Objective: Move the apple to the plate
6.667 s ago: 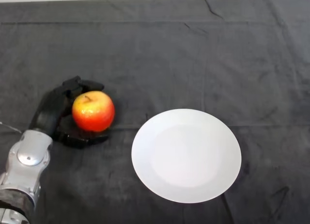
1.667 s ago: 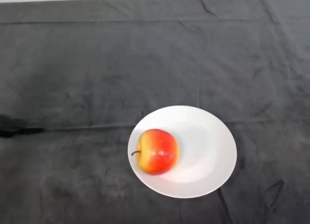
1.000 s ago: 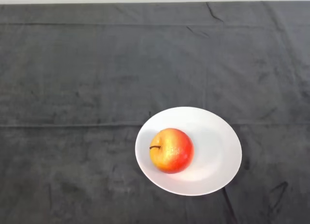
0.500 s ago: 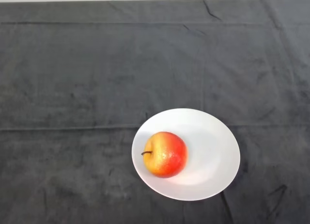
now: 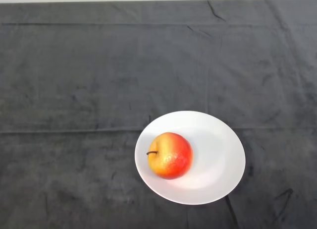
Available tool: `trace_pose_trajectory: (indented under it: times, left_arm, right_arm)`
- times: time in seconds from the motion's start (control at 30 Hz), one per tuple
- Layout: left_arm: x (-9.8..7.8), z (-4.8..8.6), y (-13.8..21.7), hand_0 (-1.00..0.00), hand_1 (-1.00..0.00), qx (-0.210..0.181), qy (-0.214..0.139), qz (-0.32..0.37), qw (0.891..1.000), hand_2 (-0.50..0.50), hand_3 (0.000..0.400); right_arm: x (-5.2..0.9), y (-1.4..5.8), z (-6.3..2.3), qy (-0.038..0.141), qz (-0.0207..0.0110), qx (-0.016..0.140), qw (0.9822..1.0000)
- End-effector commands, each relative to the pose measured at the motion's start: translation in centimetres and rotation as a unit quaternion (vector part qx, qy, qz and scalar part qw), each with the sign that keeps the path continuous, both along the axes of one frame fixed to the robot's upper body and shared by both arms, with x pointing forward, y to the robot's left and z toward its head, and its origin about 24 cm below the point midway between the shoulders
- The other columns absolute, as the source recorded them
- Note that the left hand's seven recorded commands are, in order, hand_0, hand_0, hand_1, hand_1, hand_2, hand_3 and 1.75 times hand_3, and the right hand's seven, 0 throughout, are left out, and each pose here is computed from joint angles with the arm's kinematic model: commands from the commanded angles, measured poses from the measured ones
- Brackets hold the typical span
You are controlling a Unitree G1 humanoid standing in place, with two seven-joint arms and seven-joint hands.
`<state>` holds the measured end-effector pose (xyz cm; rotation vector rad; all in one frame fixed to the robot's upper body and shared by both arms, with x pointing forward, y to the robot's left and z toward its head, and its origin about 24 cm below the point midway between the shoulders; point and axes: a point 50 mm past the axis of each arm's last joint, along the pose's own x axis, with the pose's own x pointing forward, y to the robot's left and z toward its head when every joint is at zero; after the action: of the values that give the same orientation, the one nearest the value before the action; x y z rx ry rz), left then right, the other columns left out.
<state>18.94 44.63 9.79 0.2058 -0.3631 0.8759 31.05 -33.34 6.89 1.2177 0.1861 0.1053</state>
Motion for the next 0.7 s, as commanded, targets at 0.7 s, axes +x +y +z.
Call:
trace_pose_trajectory:
  times: [0.7]
  left_arm:
    - [0.14,-0.36,-0.21,0.0,0.0,-0.021,-0.039,0.01,0.999,0.0,0.0]
  right_arm:
    - [0.08,-0.76,1.12,-0.023,-0.0118,0.002,0.9997]
